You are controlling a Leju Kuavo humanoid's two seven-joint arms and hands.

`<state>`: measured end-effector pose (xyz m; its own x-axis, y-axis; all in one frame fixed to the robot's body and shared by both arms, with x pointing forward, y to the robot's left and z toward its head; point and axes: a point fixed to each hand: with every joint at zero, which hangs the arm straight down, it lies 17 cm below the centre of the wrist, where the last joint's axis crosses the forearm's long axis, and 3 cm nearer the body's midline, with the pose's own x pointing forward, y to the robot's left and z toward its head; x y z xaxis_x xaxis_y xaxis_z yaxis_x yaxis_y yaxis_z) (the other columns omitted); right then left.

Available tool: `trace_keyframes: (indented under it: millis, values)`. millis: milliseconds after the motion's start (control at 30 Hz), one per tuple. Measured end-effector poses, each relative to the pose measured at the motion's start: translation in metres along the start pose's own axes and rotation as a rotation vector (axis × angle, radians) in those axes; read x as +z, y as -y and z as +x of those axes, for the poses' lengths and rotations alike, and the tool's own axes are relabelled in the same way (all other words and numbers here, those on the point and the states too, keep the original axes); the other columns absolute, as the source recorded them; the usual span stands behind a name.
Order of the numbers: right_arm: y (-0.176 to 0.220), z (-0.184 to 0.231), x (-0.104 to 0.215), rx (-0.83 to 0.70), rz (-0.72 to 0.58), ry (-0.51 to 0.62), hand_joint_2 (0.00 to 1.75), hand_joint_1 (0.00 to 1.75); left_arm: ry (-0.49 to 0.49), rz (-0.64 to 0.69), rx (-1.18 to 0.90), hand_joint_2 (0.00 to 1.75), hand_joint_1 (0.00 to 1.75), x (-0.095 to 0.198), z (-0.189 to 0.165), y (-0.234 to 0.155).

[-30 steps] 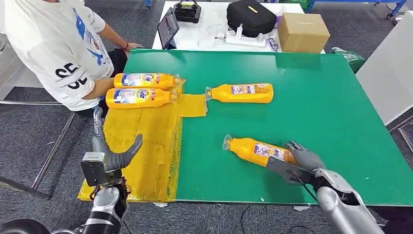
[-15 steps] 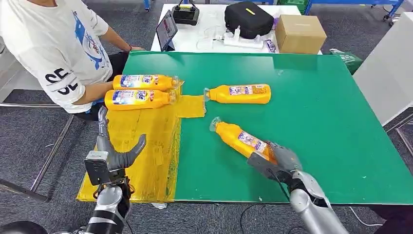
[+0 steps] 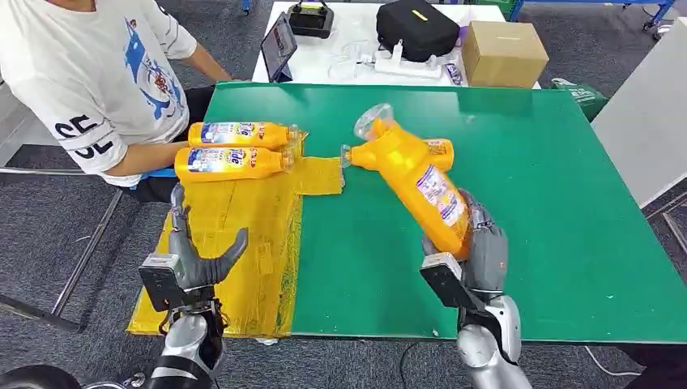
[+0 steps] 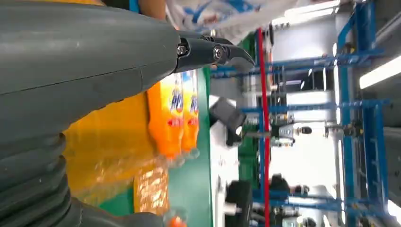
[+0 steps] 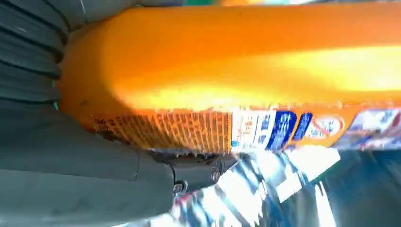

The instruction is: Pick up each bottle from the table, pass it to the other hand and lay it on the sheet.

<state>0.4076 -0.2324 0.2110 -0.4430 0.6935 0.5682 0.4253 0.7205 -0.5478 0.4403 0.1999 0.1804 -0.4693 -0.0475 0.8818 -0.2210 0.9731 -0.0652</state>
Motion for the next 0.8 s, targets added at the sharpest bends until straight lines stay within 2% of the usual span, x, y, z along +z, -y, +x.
trace_keyframes:
  millis: [67, 167, 200, 267, 300, 367, 500, 633, 667, 800]
  values:
    - [0.009, 0.012, -0.003, -0.014, -0.044, 0.019, 1.75, 1.75, -0.008, -0.007, 0.022, 1.75, 0.00, 0.001, 0.001, 0.005]
    - [0.046, 0.056, -0.006, 0.025, -0.216, 0.192, 1.75, 1.75, -0.117, -0.058, 0.165, 1.75, 0.00, 0.005, -0.011, 0.022]
    - [0.057, 0.066, -0.008, 0.039, -0.263, 0.224, 1.75, 1.64, -0.138, -0.086, 0.201, 1.75, 0.00, 0.007, -0.012, 0.031]
    - [0.070, 0.074, -0.011, 0.052, -0.314, 0.232, 1.75, 1.57, -0.164, -0.121, 0.256, 1.75, 0.00, 0.009, -0.011, 0.044]
    - [0.073, 0.077, -0.010, 0.063, -0.325, 0.232, 1.75, 1.64, -0.190, -0.146, 0.306, 1.75, 0.00, 0.011, -0.011, 0.052]
    - [0.077, 0.079, -0.008, 0.077, -0.335, 0.229, 1.75, 1.64, -0.243, -0.210, 0.425, 1.75, 0.00, 0.018, -0.010, 0.071]
    - [0.075, 0.079, -0.002, 0.078, -0.330, 0.214, 1.75, 1.64, -0.284, -0.323, 0.584, 1.75, 0.00, 0.031, -0.001, 0.098]
    - [0.073, 0.079, -0.001, 0.077, -0.327, 0.208, 1.75, 1.62, -0.297, -0.362, 0.616, 1.75, 0.00, 0.037, 0.001, 0.107]
    - [0.072, 0.079, -0.001, 0.076, -0.325, 0.205, 1.75, 1.75, -0.299, -0.368, 0.622, 1.75, 0.00, 0.038, 0.002, 0.108]
    - [0.055, 0.078, 0.005, 0.071, -0.276, 0.200, 1.75, 1.75, -0.307, -0.450, 0.706, 1.75, 0.00, 0.049, 0.012, 0.120]
